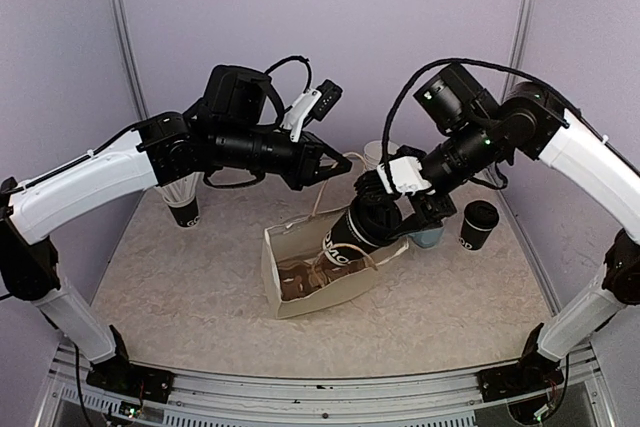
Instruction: Pack the takeout coffee
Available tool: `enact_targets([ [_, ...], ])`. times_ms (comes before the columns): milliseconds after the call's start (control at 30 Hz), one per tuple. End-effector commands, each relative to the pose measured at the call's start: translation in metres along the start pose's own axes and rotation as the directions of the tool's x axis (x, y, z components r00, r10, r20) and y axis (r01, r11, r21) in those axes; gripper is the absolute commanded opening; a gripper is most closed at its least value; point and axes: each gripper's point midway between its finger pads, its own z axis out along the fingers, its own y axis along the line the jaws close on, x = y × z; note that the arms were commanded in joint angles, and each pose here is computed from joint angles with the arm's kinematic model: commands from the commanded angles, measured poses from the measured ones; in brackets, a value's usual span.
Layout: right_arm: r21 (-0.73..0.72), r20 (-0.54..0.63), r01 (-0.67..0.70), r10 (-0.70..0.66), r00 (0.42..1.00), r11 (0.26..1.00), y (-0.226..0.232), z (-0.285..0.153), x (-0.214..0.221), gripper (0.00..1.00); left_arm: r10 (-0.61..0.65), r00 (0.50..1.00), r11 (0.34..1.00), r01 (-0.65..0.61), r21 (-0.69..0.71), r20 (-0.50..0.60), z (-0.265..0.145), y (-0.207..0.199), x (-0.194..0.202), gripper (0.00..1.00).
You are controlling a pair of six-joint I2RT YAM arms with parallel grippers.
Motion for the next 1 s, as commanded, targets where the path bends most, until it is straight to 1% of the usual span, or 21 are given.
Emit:
enact_targets([
  [0, 0.037, -0.158, 0.058, -0.051, 0.986, 0.998, -0.004, 0.030, 0.013, 0.52, -0.003, 0.999, 1.000, 0.003, 0.008, 0.033, -0.006, -0.009, -0.011, 0.00],
  [200, -0.002, -0.241, 0.111, -0.108, 0.964, 0.994, 0.013, 0.060, 0.015, 0.51, -0.004, 0.999, 0.999, 0.003, 0.031, 0.038, -0.010, -0.022, -0.017, 0.00],
  [300, 0.001, -0.288, 0.137, -0.131, 0.949, 0.991, 0.017, 0.065, 0.018, 0.52, -0.008, 1.000, 0.999, 0.007, 0.050, 0.029, -0.009, -0.030, -0.015, 0.00],
  [367, -0.018, -0.301, 0.149, -0.147, 0.942, 0.989, 0.025, 0.068, 0.019, 0.52, -0.014, 1.000, 0.998, 0.012, 0.062, 0.027, -0.008, -0.034, -0.015, 0.02],
  [400, -0.024, -0.307, 0.154, -0.154, 0.939, 0.988, 0.028, 0.068, 0.020, 0.52, -0.015, 0.999, 0.997, 0.013, 0.072, 0.029, -0.008, -0.037, -0.015, 0.08],
  [467, -0.039, -0.314, 0.156, -0.160, 0.936, 0.987, 0.035, 0.070, 0.021, 0.51, -0.008, 1.000, 0.997, 0.006, 0.078, 0.024, -0.009, -0.043, -0.015, 0.30],
  [500, -0.049, -0.320, 0.153, -0.160, 0.934, 0.987, 0.039, 0.070, 0.022, 0.51, -0.001, 1.000, 0.998, -0.001, 0.061, 0.023, -0.010, -0.043, -0.016, 0.39],
  [533, -0.057, -0.324, 0.150, -0.160, 0.932, 0.987, 0.042, 0.070, 0.023, 0.50, 0.009, 1.000, 0.999, -0.010, 0.049, 0.024, -0.013, -0.045, -0.017, 0.44],
  [600, -0.069, -0.329, 0.151, -0.166, 0.930, 0.986, 0.050, 0.068, 0.023, 0.49, 0.031, 0.999, 0.999, -0.032, 0.041, 0.032, -0.023, -0.049, -0.022, 0.51],
  [667, -0.074, -0.338, 0.158, -0.174, 0.925, 0.985, 0.056, 0.065, 0.025, 0.49, 0.069, 0.995, 0.997, -0.070, 0.016, 0.069, -0.040, -0.053, -0.032, 0.59],
  [733, -0.076, -0.352, 0.170, -0.186, 0.918, 0.983, 0.062, 0.065, 0.031, 0.49, 0.112, 0.987, 0.994, -0.112, -0.012, 0.114, -0.060, -0.054, -0.041, 0.64],
  [767, -0.079, -0.360, 0.183, -0.199, 0.912, 0.980, 0.066, 0.065, 0.034, 0.49, 0.132, 0.979, 0.991, -0.125, -0.051, 0.153, -0.075, -0.049, -0.048, 0.67],
  [800, -0.080, -0.369, 0.198, -0.214, 0.904, 0.977, 0.070, 0.065, 0.037, 0.48, 0.132, 0.975, 0.988, -0.114, -0.109, 0.178, -0.084, -0.036, -0.049, 0.71],
  [833, -0.083, -0.378, 0.216, -0.231, 0.896, 0.973, 0.074, 0.066, 0.040, 0.48, 0.103, 0.973, 0.984, -0.070, -0.163, 0.204, -0.090, -0.014, -0.049, 0.73],
  [900, -0.081, -0.392, 0.251, -0.263, 0.882, 0.964, 0.079, 0.066, 0.044, 0.48, 0.016, 0.974, 0.974, 0.037, -0.224, 0.228, -0.101, 0.033, -0.036, 0.70],
  [967, -0.074, -0.397, 0.282, -0.288, 0.872, 0.957, 0.083, 0.065, 0.045, 0.48, -0.068, 0.975, 0.950, 0.128, -0.285, 0.211, -0.099, 0.075, -0.012, 0.66],
])
